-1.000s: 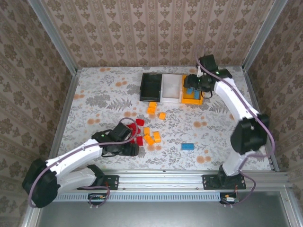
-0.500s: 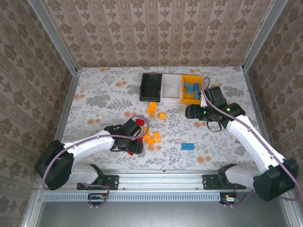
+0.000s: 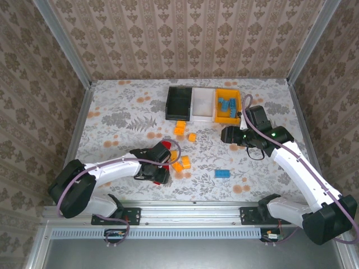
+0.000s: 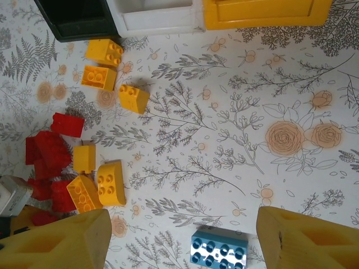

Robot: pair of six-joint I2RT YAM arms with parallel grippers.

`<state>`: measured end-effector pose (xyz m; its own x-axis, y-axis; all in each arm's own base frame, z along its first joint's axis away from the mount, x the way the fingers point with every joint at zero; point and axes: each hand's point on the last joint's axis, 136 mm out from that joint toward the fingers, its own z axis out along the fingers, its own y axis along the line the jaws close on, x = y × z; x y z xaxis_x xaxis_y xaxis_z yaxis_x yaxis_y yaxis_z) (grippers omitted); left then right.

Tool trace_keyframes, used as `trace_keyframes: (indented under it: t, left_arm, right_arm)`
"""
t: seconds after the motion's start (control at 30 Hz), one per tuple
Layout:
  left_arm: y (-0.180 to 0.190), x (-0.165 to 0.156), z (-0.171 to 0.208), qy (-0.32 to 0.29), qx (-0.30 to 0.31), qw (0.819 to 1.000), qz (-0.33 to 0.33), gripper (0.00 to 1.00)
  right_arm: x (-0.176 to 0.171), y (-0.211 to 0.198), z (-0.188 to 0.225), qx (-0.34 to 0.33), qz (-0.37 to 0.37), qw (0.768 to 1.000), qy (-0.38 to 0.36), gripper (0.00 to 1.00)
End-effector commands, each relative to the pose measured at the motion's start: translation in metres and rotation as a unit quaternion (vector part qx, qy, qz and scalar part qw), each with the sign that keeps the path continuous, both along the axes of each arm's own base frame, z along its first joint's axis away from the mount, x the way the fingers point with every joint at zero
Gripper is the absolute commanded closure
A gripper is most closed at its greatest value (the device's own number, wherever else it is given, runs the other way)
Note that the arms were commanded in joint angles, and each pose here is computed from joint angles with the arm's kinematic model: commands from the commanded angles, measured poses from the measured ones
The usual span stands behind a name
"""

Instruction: Sort the legos into containers by color

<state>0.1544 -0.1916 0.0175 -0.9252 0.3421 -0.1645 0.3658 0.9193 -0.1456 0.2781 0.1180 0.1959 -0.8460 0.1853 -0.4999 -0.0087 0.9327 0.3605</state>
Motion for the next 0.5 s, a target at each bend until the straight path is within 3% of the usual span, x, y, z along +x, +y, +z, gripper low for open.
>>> trace_keyframes:
  t: [0.0,0.27,0.47]
  left_arm:
    - [0.001,0.002,0.000,-0.007,0.008,1.000,0.000,0.53]
    - [0.002,0.002,0.007,-0.008,0.007,1.000,0.011,0.65]
    - [0.001,0.004,0.034,-0.029,-0.022,0.999,0.022,0.66]
  right_arm:
    - [-0.005,0.001,-0.001,0.010,-0.006,1.000,0.001,0.30]
    - [-0.008,0.005,-0.009,0.021,-0.004,1.000,0.010,0.30]
    - [-0.013,0.003,-0.026,0.011,-0.004,0.999,0.033,0.29]
